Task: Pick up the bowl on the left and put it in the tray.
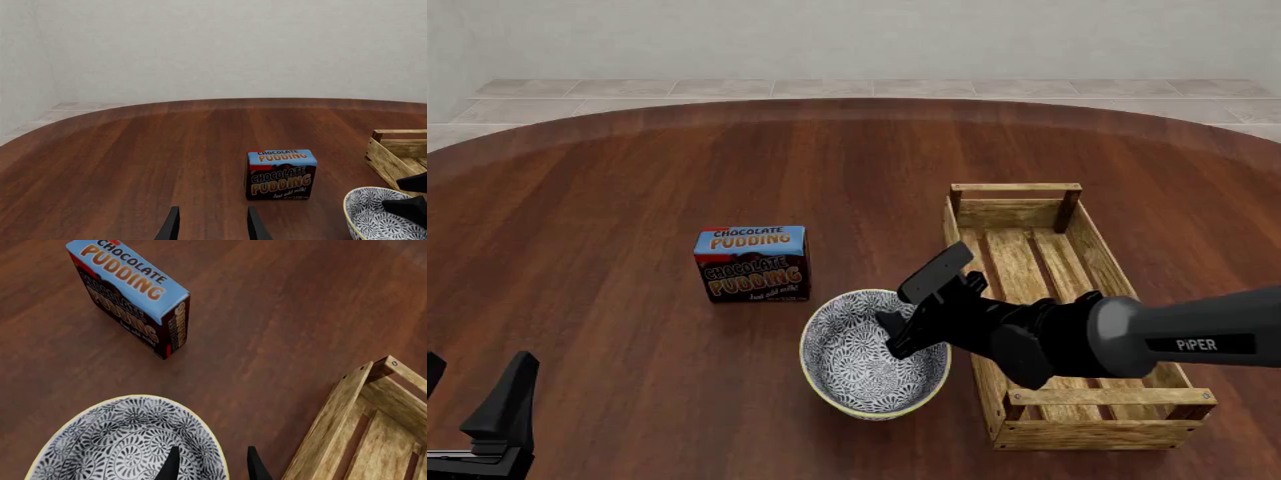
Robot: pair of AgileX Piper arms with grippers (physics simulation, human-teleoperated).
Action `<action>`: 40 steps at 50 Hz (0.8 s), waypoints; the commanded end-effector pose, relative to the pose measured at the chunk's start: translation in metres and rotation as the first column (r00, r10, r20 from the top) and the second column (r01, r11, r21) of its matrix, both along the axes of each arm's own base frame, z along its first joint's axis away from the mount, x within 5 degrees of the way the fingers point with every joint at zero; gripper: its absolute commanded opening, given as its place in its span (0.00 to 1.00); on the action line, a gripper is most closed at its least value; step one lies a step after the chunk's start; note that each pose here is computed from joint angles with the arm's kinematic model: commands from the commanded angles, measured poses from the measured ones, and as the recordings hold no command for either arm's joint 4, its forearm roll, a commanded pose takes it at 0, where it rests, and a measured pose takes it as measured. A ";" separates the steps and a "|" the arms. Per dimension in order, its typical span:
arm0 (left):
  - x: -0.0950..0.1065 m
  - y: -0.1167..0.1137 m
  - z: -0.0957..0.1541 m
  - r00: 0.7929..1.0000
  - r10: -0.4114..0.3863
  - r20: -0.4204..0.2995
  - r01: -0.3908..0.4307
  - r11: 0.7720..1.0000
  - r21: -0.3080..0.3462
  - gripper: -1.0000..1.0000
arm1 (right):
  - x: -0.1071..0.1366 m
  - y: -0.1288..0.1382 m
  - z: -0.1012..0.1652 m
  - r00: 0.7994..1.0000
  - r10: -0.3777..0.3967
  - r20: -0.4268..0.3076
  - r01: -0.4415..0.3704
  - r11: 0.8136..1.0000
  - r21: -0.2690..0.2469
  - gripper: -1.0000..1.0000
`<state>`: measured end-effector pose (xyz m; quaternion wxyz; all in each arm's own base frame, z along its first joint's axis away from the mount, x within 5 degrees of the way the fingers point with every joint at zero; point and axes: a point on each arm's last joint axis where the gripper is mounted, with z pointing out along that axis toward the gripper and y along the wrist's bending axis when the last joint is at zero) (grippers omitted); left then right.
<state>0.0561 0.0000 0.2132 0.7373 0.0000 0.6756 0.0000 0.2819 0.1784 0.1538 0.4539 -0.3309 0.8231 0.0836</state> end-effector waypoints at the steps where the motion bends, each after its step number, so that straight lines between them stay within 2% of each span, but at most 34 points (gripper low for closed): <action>1: 0.000 0.000 0.000 1.000 0.000 0.000 0.000 1.000 0.000 1.00 | 0.001 0.001 -0.003 1.000 0.001 -0.005 -0.001 1.000 -0.001 1.00; 14: 0.000 0.000 0.000 1.000 0.000 0.000 0.000 1.000 0.000 1.00 | 0.000 0.002 -0.005 1.000 0.001 -0.008 -0.001 1.000 0.000 1.00; 15: 0.000 0.000 0.000 1.000 0.000 0.000 0.000 1.000 0.000 1.00 | 0.001 0.001 -0.005 1.000 -0.002 -0.005 0.002 1.000 0.001 0.00; 40: 0.000 0.000 0.000 1.000 0.000 0.000 0.000 1.000 0.000 1.00 | -0.007 0.006 -0.004 1.000 0.017 -0.008 -0.016 1.000 0.013 0.00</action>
